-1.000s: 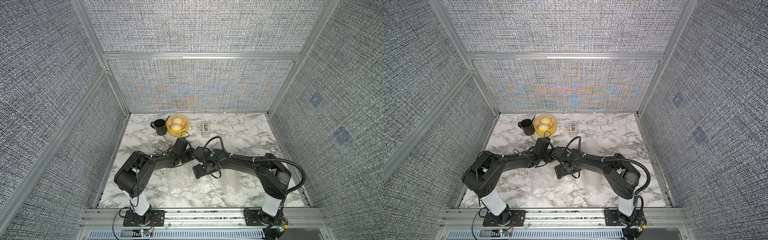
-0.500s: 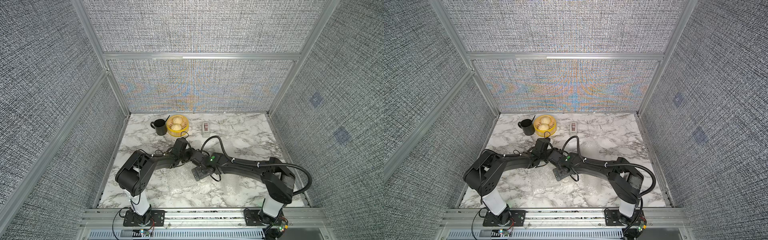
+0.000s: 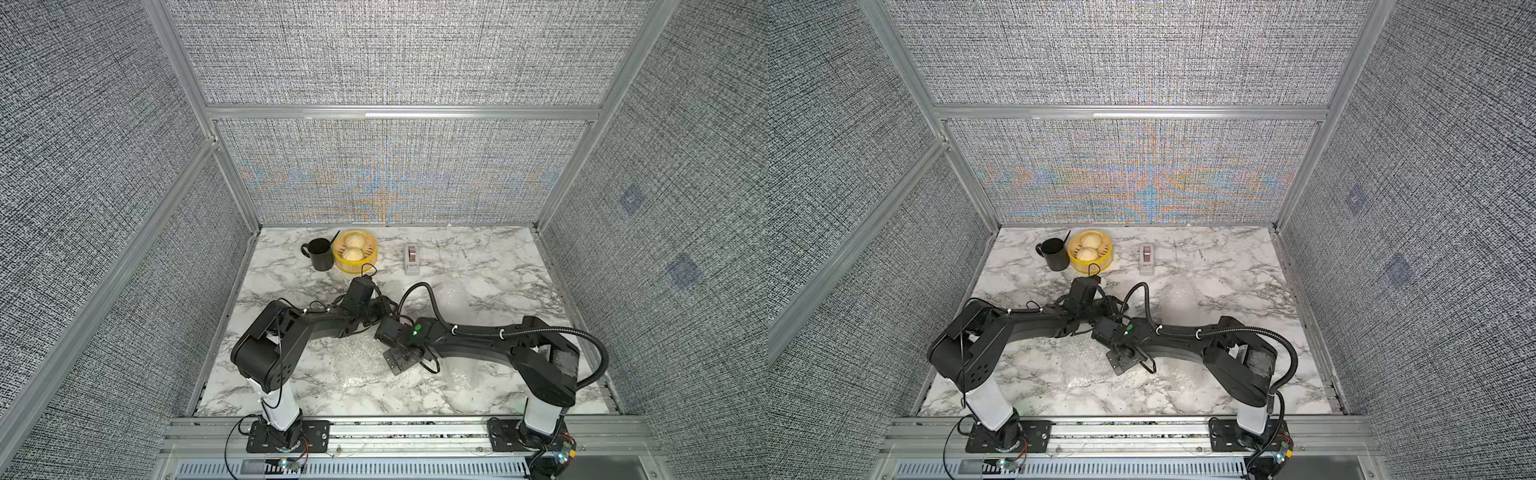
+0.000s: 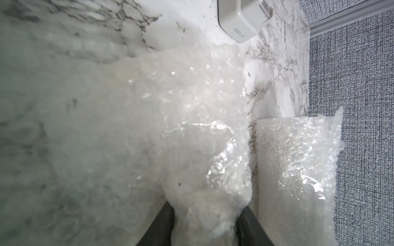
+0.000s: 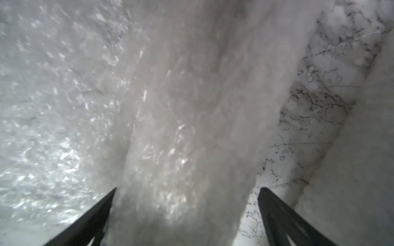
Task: Wrap vases in bubble wrap
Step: Wrap the vase in bubble wrap.
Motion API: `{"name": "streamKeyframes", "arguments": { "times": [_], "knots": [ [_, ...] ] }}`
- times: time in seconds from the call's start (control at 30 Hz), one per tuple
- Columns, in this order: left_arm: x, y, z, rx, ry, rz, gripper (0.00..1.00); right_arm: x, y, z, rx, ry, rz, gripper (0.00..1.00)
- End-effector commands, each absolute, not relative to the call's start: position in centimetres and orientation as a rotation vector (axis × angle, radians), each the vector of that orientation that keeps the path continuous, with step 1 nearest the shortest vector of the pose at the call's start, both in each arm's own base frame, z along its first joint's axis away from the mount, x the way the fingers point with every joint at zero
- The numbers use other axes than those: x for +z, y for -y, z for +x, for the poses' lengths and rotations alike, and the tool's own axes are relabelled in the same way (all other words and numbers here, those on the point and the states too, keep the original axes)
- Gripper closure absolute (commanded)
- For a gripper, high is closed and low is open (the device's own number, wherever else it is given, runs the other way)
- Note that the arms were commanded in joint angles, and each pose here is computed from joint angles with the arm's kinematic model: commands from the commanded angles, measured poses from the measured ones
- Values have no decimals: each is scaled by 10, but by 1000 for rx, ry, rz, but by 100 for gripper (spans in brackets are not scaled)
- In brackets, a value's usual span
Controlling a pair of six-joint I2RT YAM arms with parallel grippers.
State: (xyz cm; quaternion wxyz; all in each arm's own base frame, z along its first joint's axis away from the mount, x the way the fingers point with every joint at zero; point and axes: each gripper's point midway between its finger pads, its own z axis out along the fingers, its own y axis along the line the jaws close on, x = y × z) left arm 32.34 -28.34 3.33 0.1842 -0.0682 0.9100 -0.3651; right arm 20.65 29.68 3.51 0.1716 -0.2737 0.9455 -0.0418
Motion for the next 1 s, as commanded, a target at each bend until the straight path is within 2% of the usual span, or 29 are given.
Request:
{"name": "streamKeyframes", "arguments": {
  "times": [0.0, 0.33, 0.57, 0.83, 0.97],
  "knots": [
    [-15, 249, 292, -782, -2785, -251, 56, 36, -285, 201, -183, -2681, -807, 1],
    [-17, 248, 291, -782, -2789, -254, 56, 87, -309, 193, 104, -2593, -822, 1],
    [-21, 246, 290, -777, -2784, -264, 57, 84, -305, 193, 259, -2712, -698, 5],
    [-22, 246, 289, -780, -2779, -262, 56, 58, -295, 189, 109, -2766, -754, 20],
    [-12, 249, 294, -805, -2748, -261, 48, 47, -292, 189, 27, -2761, -771, 25]
  ]
}}
